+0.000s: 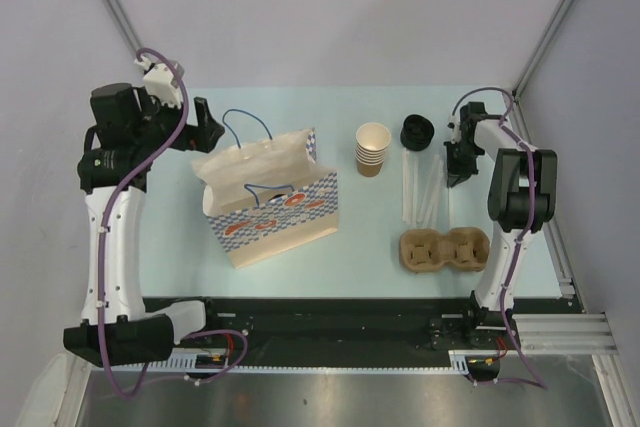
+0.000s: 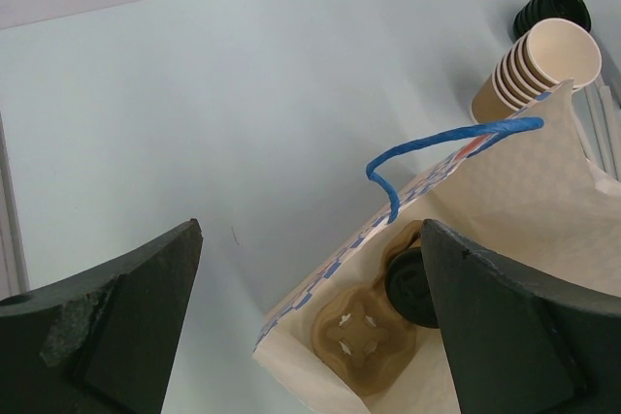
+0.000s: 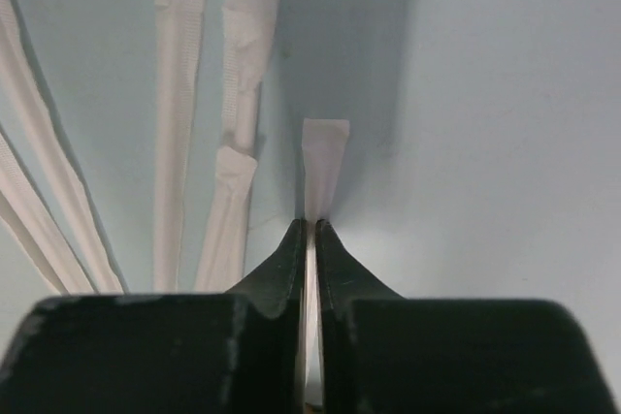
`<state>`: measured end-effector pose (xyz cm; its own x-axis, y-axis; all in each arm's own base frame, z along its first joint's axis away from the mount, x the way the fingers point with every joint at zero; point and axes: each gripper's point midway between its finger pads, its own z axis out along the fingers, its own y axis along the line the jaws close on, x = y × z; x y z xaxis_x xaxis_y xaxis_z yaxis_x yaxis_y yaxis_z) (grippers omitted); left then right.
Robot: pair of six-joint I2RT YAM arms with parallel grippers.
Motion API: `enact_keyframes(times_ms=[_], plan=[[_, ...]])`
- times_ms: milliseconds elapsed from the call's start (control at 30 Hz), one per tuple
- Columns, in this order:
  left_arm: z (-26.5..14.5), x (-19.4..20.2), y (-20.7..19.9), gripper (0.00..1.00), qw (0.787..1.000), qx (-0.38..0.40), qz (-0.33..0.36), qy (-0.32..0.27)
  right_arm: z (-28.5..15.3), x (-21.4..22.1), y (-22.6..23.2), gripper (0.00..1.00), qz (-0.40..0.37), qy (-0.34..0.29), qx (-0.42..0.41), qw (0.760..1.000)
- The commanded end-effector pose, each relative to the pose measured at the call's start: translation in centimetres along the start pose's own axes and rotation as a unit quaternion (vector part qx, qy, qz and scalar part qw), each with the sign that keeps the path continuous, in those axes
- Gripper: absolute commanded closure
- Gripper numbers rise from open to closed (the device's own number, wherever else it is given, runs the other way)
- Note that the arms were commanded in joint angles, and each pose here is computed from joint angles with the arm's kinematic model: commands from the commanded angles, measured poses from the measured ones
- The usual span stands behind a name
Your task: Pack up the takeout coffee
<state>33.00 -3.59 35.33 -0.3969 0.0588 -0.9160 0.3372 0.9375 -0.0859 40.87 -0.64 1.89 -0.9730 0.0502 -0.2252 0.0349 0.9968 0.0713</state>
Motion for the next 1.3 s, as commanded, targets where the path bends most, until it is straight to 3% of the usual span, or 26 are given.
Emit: enact_keyframes(times_ms=[0, 267, 467, 567, 667, 733, 767, 833, 867, 933, 967, 1067, 1200, 1267], plan=[[0.5, -0.4, 0.3, 0.0, 1.0, 0.003, 0.003, -0.011, -3.0, -2.3, -2.1, 1.0, 0.022, -0.043, 0.015, 0.999], [1.1, -1.4, 0.1, 0.0, 0.999, 0.016, 0.001, -0.029, -11.8, -8.5, -5.0, 1.0, 0.091, -0.177, -0.04, 0.979], [0.4, -4.2, 0.5, 0.01, 0.998, 0.001, 0.023, -0.058, -23.2, -13.5, -3.6, 1.0, 0.098, -0.323, -0.126, 0.933], [-0.9, -7.4, 0.0, 0.0, 0.993, 0.006, 0.066, -0.094, -30.8, -15.2, -0.8, 1.0, 0.087, -0.412, -0.188, 0.887], [-2.5, -11.7, -0.2, 0.0, 0.984, 0.0, 0.11, -0.141, -39.0, -16.6, 3.8, 1.0, 0.047, -0.512, -0.247, 0.822], [-3.1, -13.8, -1.0, 0.01, 0.978, 0.017, 0.128, -0.164, -42.0, -16.3, 7.8, 1.0, 0.023, -0.537, -0.286, 0.793], [-3.9, -15.8, -1.7, 0.01, 0.972, 0.03, 0.137, -0.187, -45.3, -16.0, 9.3, 1.0, -0.003, -0.575, -0.298, 0.762], [-4.8, -17.6, -4.4, 0.0, 0.959, 0.097, 0.156, -0.216, -47.6, -15.2, 13.1, 1.0, -0.019, -0.593, -0.333, 0.733], [-5.2, -19.1, -5.2, 0.0, 0.951, 0.119, 0.162, -0.235, -49.7, -14.9, 14.7, 1.0, -0.036, -0.618, -0.349, 0.704], [-6.4, -21.0, -8.4, 0.02, 0.932, 0.193, 0.154, -0.266, -52.3, -13.0, 18.8, 1.0, -0.051, -0.623, -0.4, 0.67], [-6.5, -21.8, -9.6, 0.02, 0.925, 0.22, 0.147, -0.272, -54.3, -12.3, 20.2, 1.0, -0.071, -0.645, -0.421, 0.634], [-7.2, -22.6, -14.2, 0.03, 0.897, 0.297, 0.16, -0.285, -57.0, -9.2, 25.1, 1.0, -0.114, -0.643, -0.48, 0.585], [-6.8, -21.6, -18.8, 0.08, 0.872, 0.39, 0.133, -0.265, -58.3, -6.2, 29.5, 1.0, -0.144, -0.621, -0.526, 0.563], [-6.0, -20.5, -19.9, 0.13, 0.87, 0.401, 0.134, -0.252, -58.5, -4.8, 31.4, 1.0, -0.148, -0.609, -0.541, 0.561]])
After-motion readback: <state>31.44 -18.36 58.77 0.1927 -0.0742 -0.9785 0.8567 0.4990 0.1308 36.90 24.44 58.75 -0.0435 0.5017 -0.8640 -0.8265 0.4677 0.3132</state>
